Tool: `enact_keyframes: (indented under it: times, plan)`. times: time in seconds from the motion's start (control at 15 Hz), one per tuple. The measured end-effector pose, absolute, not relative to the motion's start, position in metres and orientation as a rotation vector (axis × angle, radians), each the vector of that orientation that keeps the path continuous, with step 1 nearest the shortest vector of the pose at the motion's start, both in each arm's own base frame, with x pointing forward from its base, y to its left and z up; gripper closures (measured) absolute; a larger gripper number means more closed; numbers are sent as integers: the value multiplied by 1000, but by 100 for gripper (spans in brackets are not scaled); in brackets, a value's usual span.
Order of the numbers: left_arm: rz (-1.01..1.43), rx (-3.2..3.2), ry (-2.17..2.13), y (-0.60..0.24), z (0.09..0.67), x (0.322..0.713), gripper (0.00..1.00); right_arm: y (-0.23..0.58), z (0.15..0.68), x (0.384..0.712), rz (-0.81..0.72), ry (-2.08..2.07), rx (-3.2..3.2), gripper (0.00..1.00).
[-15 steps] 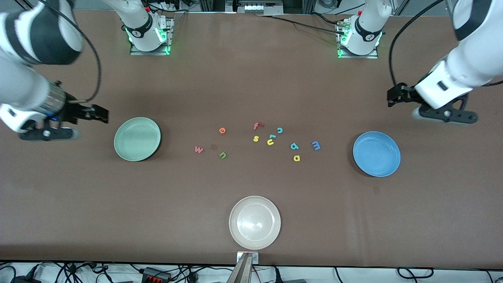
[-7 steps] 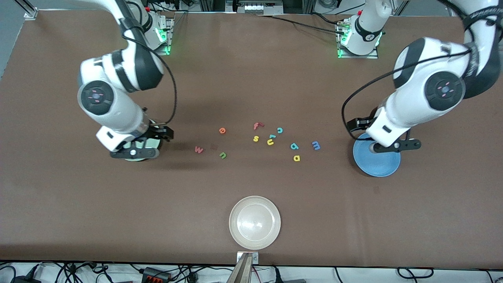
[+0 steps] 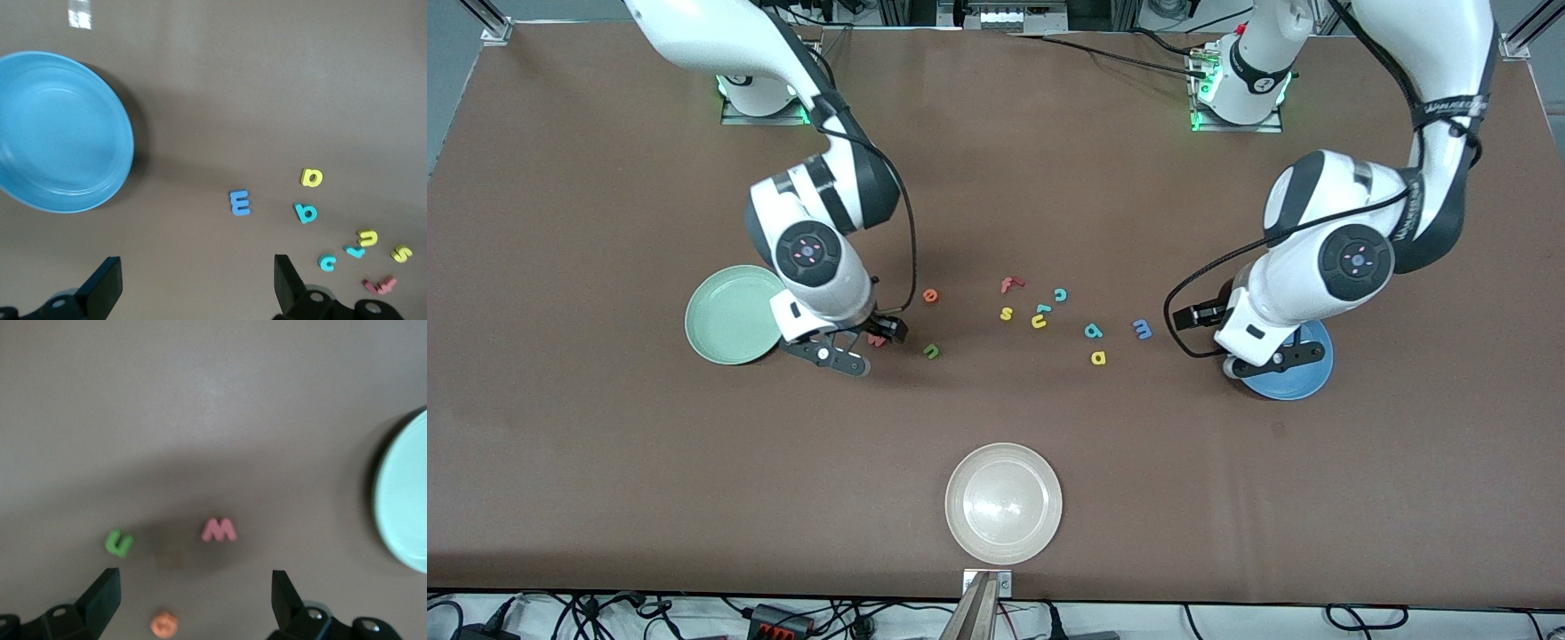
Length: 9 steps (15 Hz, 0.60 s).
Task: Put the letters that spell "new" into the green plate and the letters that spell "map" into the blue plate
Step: 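Move the right gripper to the u while the left gripper reaches the E, then grasp the u with the right gripper while the left gripper grasps the E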
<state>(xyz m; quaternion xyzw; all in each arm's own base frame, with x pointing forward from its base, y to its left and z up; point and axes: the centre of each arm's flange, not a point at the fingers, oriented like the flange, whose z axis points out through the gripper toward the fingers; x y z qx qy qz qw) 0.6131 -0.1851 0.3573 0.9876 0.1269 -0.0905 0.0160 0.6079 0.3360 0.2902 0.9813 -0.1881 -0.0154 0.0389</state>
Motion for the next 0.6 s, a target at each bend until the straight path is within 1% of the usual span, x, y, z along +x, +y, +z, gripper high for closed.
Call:
enact_keyframes:
  times: [0.2,0.27,0.4,0.47,0.53,0.6]
  plan:
    - [-256,3064,410,-189,322,607,0,344,257,615,-4,-789,2980,3]
    - [-256,3064,412,-192,311,605,0,346,248,615,2,-842,2969,10]
    - [-259,3062,424,-196,292,602,0,352,234,612,-10,-904,2949,30]
    - [-257,3061,431,-199,284,602,0,354,228,610,-20,-927,2942,30]
    - [-257,3060,434,-202,276,602,0,358,223,609,-29,-951,2943,33]
    - [-258,3059,433,-205,267,602,0,363,219,608,-33,-977,2956,43]
